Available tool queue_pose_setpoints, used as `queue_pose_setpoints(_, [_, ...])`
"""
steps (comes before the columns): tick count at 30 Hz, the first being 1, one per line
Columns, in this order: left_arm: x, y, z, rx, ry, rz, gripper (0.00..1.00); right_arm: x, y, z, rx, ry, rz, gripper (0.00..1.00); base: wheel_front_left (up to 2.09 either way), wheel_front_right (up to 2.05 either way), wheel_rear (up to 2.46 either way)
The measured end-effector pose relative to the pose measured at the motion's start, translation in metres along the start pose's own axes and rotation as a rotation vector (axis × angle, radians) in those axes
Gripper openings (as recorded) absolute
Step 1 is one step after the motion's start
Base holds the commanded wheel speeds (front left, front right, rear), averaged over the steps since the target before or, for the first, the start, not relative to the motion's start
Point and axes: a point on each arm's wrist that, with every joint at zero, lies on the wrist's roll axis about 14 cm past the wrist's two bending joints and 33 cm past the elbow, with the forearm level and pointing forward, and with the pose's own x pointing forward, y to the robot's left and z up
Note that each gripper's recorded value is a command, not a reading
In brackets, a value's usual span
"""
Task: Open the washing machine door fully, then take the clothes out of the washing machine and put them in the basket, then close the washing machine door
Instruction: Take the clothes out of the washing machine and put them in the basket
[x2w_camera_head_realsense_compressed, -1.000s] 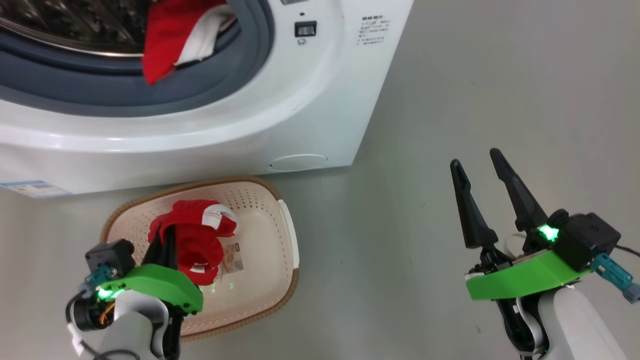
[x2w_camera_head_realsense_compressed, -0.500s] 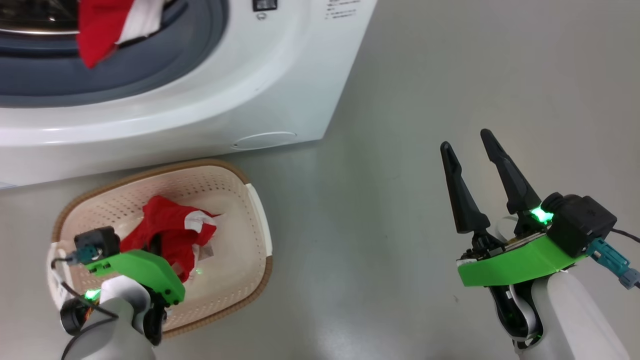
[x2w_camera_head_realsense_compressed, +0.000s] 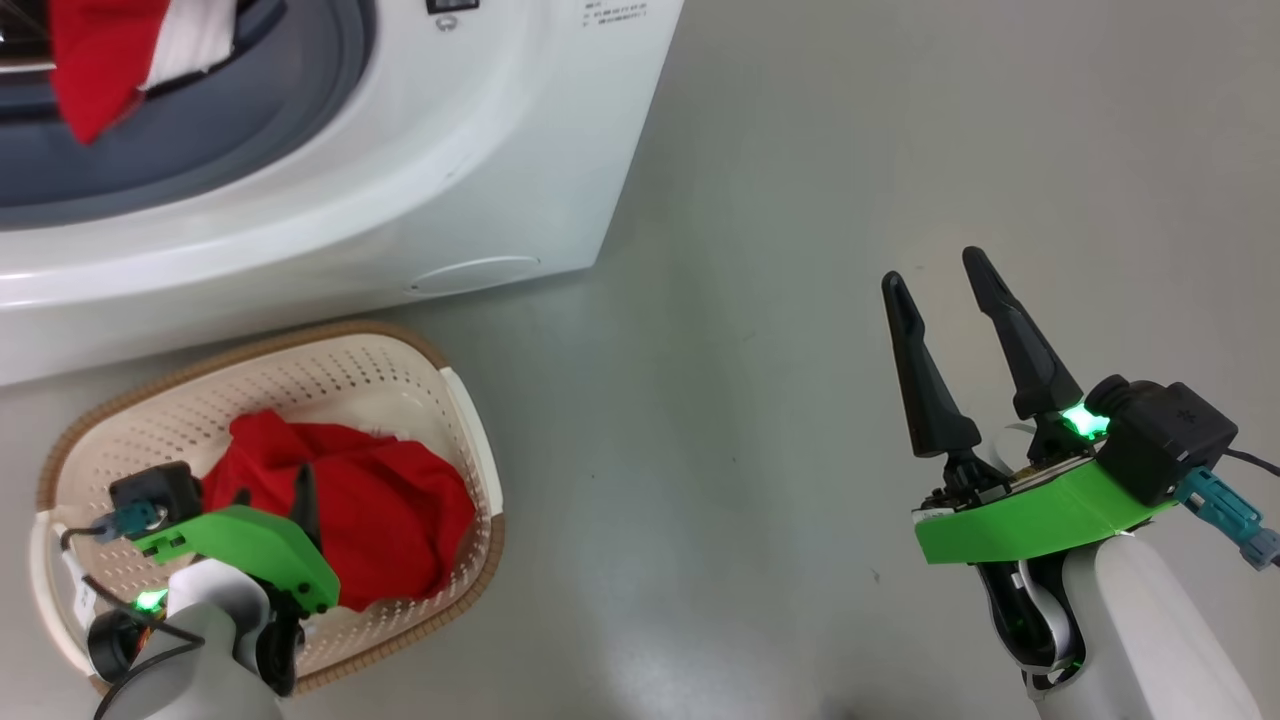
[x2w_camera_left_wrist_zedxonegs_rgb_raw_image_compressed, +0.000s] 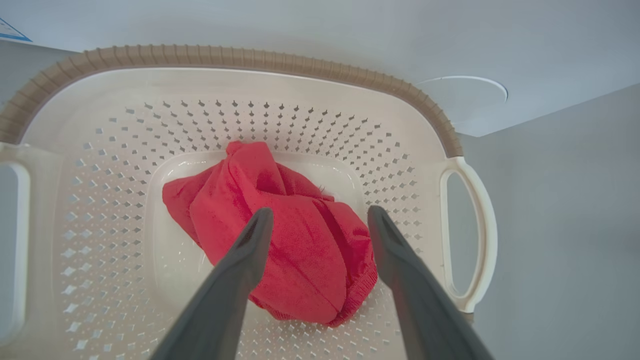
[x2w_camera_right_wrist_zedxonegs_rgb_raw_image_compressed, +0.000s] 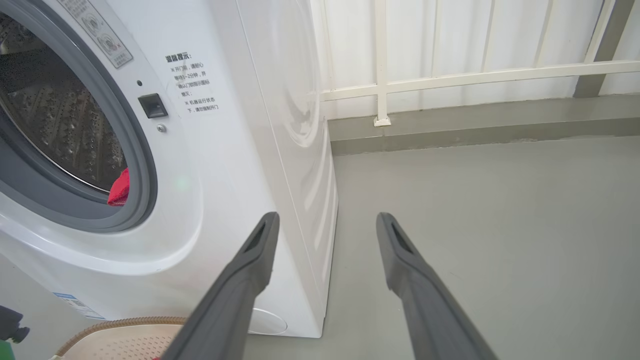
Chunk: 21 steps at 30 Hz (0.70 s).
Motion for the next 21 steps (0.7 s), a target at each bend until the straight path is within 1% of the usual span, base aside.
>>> queue_pose_setpoints(4, [-0.006, -0.006, 0.024, 0.004, -0.119, -0.015, 1.00, -0.001, 0.002, 0.008, 0.003, -0.020, 0.004, 1.00, 0.00, 0.00, 0.00])
queue_pose_setpoints(9, [-0.022, -0.020, 0.053, -0.010, -0.234, -0.063, 1.00, -0.003, 0.006, 0.020, 0.011, -0.052, 0.013, 1.00, 0.00, 0.00, 0.00])
queue_pose_setpoints(14, [-0.050, -0.015, 0.075, -0.016, -0.357, -0.075, 1.00, -0.009, 0.014, 0.027, 0.025, -0.068, 0.028, 1.00, 0.00, 0.00, 0.00])
queue_pose_setpoints(17, [-0.069, -0.016, 0.089, -0.001, -0.438, -0.089, 1.00, -0.012, 0.017, 0.031, 0.029, -0.077, 0.036, 1.00, 0.00, 0.00, 0.00])
queue_pose_setpoints(21, [-0.100, -0.025, 0.113, 0.040, -0.564, -0.122, 1.00, -0.017, 0.020, 0.038, 0.029, -0.097, 0.041, 1.00, 0.00, 0.00, 0.00])
